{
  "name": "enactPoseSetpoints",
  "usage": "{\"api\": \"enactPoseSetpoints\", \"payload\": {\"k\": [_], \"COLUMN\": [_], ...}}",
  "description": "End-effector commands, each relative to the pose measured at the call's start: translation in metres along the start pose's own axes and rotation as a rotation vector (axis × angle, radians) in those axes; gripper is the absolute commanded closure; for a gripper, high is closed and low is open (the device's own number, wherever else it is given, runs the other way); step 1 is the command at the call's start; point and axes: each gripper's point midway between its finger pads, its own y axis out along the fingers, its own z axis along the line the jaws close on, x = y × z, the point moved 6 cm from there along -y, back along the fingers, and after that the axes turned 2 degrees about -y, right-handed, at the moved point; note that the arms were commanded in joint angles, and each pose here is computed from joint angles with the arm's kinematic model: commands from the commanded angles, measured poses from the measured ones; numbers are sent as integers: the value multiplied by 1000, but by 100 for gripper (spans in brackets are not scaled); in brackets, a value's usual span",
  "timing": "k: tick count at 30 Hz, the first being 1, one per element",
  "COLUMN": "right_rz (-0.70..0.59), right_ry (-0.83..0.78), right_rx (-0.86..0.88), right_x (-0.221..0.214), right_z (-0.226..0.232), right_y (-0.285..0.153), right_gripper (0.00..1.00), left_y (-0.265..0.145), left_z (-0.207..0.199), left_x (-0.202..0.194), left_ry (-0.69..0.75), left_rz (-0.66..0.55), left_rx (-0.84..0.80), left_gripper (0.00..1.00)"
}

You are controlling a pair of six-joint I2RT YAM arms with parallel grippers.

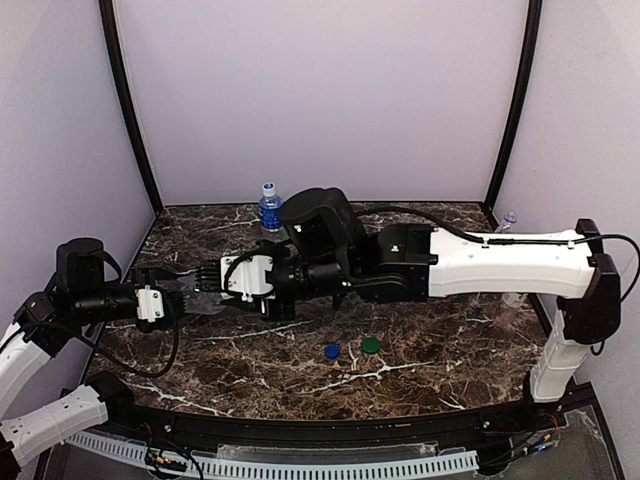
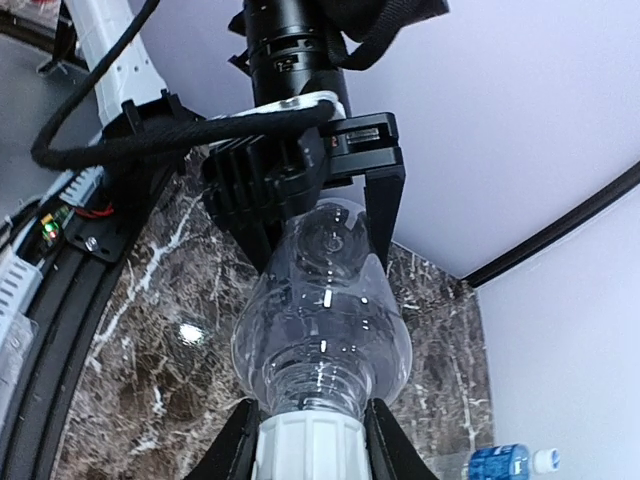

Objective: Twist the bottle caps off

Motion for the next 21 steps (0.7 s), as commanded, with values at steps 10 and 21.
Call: {"api": "enactPoseSetpoints", "payload": {"k": [10, 21], "right_rz": [275, 579], "right_ry": [-689, 235], "right_rx": [-377, -327], "right_x": [-14, -111], "right_z": [-18, -47], "right_y": [-43, -50], "right_gripper": [100, 100], "left_y": [-2, 6], "left_z": [-16, 13], "left_x": [-2, -13], "left_ry": [-59, -368], "left_rz": [3, 14], "left_rx": [-102, 151], "left_gripper": [66, 65]}}
